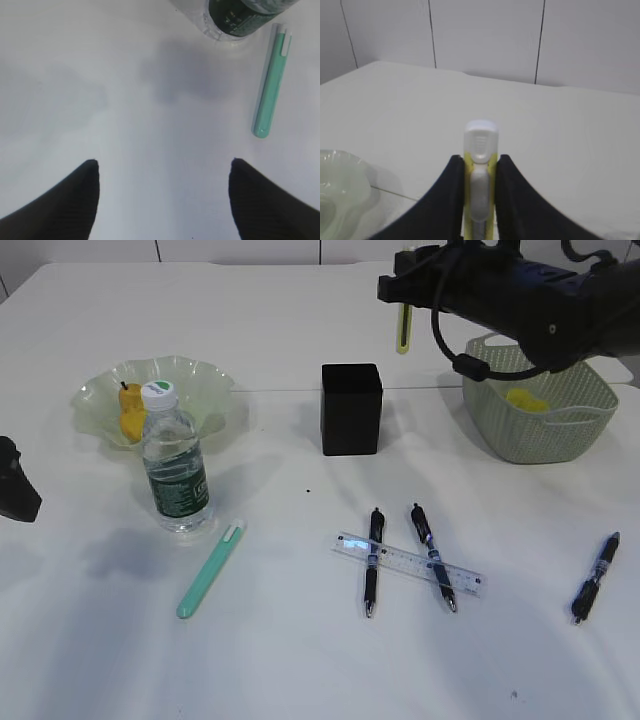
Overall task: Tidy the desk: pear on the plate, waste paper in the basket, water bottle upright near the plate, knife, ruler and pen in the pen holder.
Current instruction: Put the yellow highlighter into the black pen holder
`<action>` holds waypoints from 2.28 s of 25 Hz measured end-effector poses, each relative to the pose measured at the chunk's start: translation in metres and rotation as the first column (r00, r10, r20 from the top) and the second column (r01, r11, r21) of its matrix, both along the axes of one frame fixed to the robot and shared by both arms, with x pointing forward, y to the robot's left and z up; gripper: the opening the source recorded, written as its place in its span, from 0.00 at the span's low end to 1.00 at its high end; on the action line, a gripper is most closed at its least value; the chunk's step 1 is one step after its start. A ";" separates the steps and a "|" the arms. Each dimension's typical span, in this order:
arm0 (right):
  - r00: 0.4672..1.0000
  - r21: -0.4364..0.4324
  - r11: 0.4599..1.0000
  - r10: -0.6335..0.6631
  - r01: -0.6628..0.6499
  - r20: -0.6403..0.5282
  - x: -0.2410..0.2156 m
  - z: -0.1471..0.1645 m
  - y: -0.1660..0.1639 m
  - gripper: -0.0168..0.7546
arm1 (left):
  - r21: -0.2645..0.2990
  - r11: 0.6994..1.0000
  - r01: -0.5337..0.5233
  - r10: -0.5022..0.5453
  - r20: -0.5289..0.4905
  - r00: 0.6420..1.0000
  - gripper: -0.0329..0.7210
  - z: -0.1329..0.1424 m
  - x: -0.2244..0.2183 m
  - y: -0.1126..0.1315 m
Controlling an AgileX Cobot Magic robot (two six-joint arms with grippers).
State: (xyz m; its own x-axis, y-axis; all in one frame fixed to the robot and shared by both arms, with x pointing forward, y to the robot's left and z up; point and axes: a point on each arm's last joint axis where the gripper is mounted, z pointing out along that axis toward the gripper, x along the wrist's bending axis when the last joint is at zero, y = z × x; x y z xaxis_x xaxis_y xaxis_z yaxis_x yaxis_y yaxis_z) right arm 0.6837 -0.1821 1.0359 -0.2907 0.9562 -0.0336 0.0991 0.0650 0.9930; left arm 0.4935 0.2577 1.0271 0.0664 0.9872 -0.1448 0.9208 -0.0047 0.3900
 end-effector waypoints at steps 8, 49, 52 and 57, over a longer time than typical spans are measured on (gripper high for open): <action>0.998 0.047 0.997 0.058 -0.060 0.032 0.023 -0.023 0.012 0.18 | 0.000 1.000 0.000 0.000 0.000 1.000 0.80 0.000 0.000 0.000; 0.983 -0.030 0.983 0.180 -0.181 -0.024 0.042 -0.102 0.027 0.37 | 0.000 1.000 0.000 0.000 0.000 1.000 0.80 0.000 0.000 0.000; 0.983 -0.030 0.983 0.180 -0.181 -0.024 0.042 -0.102 0.027 0.38 | 0.000 1.000 0.000 0.000 0.000 1.000 0.80 0.000 0.000 0.000; 0.984 -0.035 0.983 0.178 -0.178 -0.012 0.040 -0.086 0.027 0.39 | 0.000 1.000 0.000 0.000 0.000 1.000 0.80 0.000 0.000 0.000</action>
State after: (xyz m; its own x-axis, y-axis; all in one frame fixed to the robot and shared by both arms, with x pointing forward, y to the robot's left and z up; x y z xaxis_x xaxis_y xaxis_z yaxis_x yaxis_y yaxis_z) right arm 0.7234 -0.1551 0.9495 -0.4563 0.8876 -0.0634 0.0919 0.1178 0.9888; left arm 0.4935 0.2577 1.0271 0.0664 0.9872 -0.1448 0.9208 -0.0047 0.3900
